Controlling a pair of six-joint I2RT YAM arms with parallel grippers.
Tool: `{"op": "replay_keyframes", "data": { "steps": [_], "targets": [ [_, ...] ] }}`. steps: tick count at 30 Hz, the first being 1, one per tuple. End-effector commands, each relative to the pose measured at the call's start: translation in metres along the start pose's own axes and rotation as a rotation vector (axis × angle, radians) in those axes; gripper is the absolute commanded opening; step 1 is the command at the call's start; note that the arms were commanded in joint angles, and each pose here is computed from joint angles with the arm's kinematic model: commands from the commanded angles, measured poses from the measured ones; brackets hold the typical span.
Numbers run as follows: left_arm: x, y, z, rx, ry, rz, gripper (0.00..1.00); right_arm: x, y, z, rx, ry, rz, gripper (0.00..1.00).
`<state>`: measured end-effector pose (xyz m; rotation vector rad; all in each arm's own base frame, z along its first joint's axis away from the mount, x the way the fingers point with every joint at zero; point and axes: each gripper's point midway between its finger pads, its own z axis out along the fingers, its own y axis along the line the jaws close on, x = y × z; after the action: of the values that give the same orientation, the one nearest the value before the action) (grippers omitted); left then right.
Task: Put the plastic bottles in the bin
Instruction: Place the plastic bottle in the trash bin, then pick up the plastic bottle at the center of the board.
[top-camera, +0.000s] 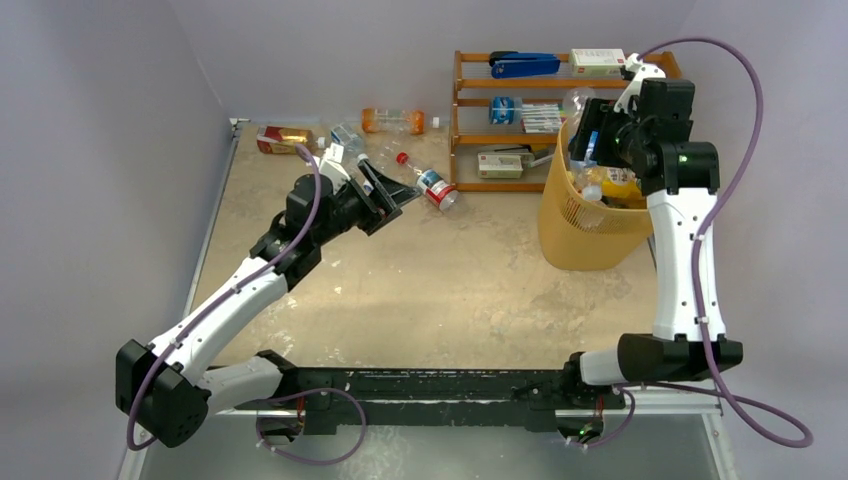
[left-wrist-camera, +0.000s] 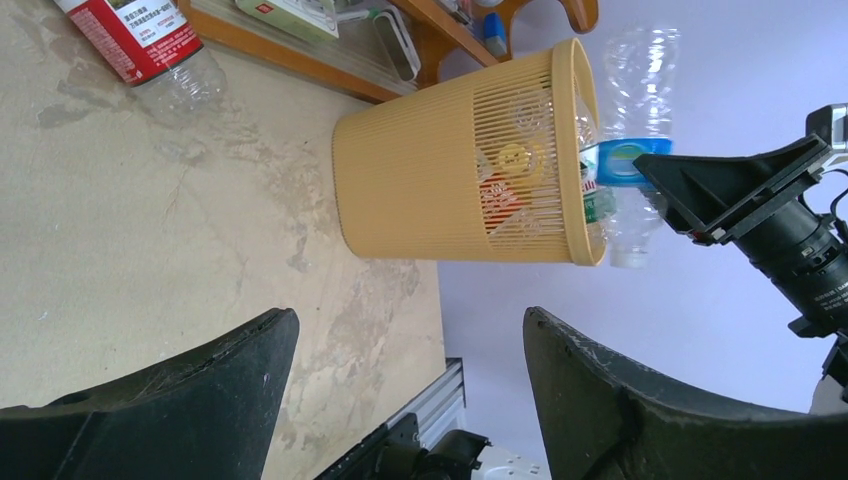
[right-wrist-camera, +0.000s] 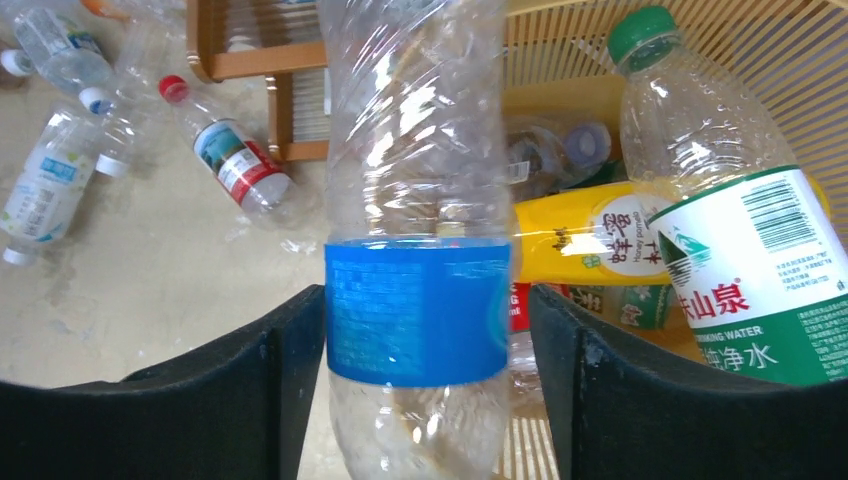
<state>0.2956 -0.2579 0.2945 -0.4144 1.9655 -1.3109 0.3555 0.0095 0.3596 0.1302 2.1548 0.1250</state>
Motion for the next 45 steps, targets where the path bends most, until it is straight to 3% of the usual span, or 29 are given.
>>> {"op": "replay_keyframes", "data": {
  "steps": [1,13,18,20,30,38,45],
  "targets": [
    [-0.004,-0.012,-0.009,0.059,-0.007,0.040,0.83,-0.011,-0.012,-0.016,0.065,-0.030,-0.005,0.79],
    [-0.007,-0.016,0.001,0.036,0.023,0.076,0.84,-0.048,-0.008,-0.059,0.072,-0.156,0.026,0.81],
    [-0.016,-0.020,0.002,-0.002,0.006,0.118,0.84,-0.080,0.045,-0.081,-0.222,-0.325,0.029,0.87],
    [-0.019,-0.023,0.001,-0.006,-0.002,0.129,0.84,-0.079,0.077,-0.088,-0.411,-0.354,0.015,0.97],
    [-0.040,-0.005,0.019,-0.096,-0.076,0.172,0.85,-0.032,0.139,-0.098,-0.682,-0.313,-0.047,1.00],
    [-0.061,0.054,0.057,-0.291,-0.083,0.143,0.85,-0.025,0.137,-0.109,-0.684,-0.315,-0.016,1.00],
    [-0.063,0.079,0.080,-0.358,-0.028,0.081,0.86,0.000,0.141,-0.082,-0.707,-0.214,0.081,1.00]
  ]
}}
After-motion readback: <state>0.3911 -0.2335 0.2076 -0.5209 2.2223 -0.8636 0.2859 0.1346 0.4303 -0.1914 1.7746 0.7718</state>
